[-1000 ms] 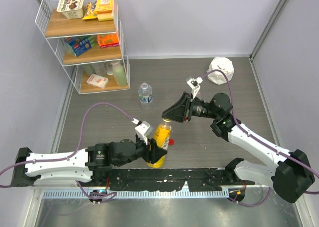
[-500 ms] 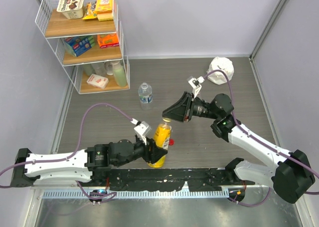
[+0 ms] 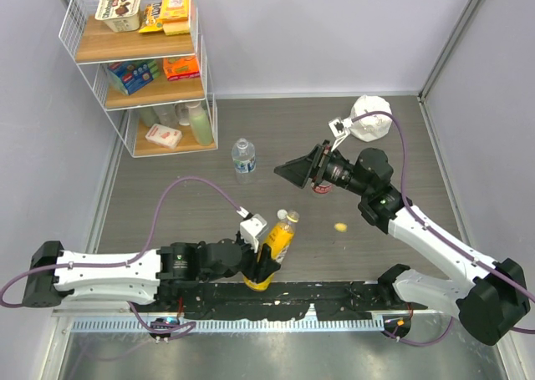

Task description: Unscrew the bottle caps

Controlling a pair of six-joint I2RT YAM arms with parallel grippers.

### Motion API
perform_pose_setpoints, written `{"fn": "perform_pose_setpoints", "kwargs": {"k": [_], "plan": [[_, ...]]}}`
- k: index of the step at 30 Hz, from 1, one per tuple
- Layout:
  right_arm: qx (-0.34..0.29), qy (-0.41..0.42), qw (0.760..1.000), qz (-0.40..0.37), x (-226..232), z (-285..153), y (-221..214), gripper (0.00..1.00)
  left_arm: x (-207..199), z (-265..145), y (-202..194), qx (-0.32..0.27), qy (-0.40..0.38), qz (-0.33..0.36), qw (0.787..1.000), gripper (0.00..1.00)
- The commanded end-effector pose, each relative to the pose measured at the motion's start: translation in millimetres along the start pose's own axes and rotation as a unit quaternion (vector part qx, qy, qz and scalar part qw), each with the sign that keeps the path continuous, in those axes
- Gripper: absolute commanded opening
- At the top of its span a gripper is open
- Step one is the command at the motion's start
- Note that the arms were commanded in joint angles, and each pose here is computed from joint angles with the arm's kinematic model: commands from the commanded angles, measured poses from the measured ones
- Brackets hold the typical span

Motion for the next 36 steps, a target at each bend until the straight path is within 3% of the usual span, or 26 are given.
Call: {"fn": "perform_pose_setpoints", "kwargs": {"k": [1,10,20,26,33,36], "plan": [[-0.029,-0.012,0.999,-0.025,10,-1,16,0.84,1,-2,18,-0.021,0.030,-0.001,0.999,0.00],[-0.015,-0.024,0.999,-0.026,2,-2,10,0.84,17,-13,21,-0.052,0.081,-0.023,0.995,0.00],[0.028,0.032,0.999,-0.007,4,0,-10,0.84,31,-31,22,-0.087,0.107,-0.056,0.989,0.00],[0.061,0.096,0.993,-0.013,21,3,-30,0.85,31,-32,25,-0.087,0.115,-0.057,0.988,0.00],[0.107,0.085,0.990,-0.037,26,20,-53,0.84,29,-29,28,-0.083,0.116,-0.054,0.988,0.00],[0.106,0.087,0.990,-0.034,27,20,-55,0.79,28,-29,30,-0.084,0.115,-0.053,0.988,0.00]]}}
Point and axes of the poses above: each gripper's point midway between its finger pads, its own z axis out along the fingers, its own x axis along the line the jaws close on, y = z × x, the point moved 7 cm from there along -z, back along the fingers, and after that the axes turned 9 degrees about z, right-handed, at the moved point
